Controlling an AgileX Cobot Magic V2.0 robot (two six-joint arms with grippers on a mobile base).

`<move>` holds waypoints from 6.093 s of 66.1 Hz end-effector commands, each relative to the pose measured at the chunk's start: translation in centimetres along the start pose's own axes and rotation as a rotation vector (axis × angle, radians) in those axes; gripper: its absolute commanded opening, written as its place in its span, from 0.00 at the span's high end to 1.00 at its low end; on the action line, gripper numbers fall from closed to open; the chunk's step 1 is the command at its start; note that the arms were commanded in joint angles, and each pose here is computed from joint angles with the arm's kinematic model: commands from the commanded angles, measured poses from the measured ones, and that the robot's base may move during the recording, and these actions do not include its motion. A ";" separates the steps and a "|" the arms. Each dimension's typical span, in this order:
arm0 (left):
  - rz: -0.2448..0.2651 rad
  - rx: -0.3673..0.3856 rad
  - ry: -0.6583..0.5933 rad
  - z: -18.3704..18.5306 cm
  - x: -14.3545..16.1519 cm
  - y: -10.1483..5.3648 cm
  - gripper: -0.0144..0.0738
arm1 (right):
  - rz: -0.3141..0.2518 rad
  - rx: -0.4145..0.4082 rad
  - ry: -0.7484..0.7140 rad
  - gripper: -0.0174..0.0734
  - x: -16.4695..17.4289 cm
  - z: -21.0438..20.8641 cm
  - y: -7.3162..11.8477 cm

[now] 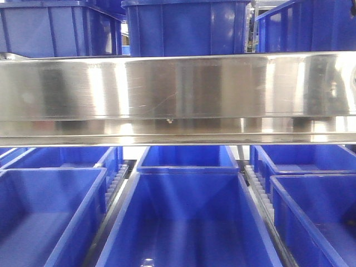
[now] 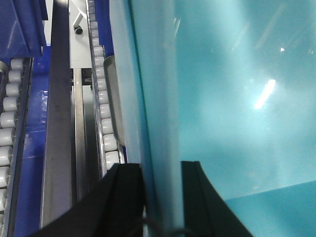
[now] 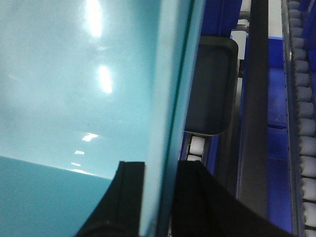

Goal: Move two blue bins to right shelf middle

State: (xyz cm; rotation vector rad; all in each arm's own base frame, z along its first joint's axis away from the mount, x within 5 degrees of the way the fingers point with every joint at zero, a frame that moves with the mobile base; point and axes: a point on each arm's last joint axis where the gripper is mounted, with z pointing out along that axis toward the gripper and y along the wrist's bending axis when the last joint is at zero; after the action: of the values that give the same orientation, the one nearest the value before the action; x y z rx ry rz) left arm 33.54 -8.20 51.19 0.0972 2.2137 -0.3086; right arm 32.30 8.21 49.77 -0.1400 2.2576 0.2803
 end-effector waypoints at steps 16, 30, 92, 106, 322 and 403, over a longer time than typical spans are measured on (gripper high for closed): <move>0.003 0.072 -0.095 -1.4 -0.8 -0.9 0.96 | -0.024 -0.054 -0.137 0.99 -1.2 -1.4 0.7; 0.003 0.072 -0.095 -1.4 -0.8 -0.9 0.96 | -0.024 -0.054 -0.137 0.99 -1.2 -1.4 0.7; -0.007 0.116 -0.420 -2.1 -3.7 -1.2 0.96 | -0.024 -0.054 -0.137 0.99 -1.2 -1.4 0.7; -0.007 0.116 -0.420 -2.1 -3.7 -1.2 0.96 | -0.024 -0.054 -0.137 0.99 -1.2 -1.4 0.7; -0.007 0.116 -0.420 -2.1 -3.7 -1.2 0.96 | -0.024 -0.054 -0.138 0.99 -1.2 -1.4 0.7; -0.007 0.116 -0.420 -2.1 -3.7 -1.2 0.96 | -0.024 -0.054 -0.139 0.99 -1.2 -1.4 0.7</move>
State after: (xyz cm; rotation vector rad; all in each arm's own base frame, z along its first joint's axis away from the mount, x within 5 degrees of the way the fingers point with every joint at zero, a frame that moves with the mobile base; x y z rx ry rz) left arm 34.79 -8.35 53.55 0.1002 1.9154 -0.3230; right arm 32.42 8.27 50.01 -0.1241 2.2309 0.3026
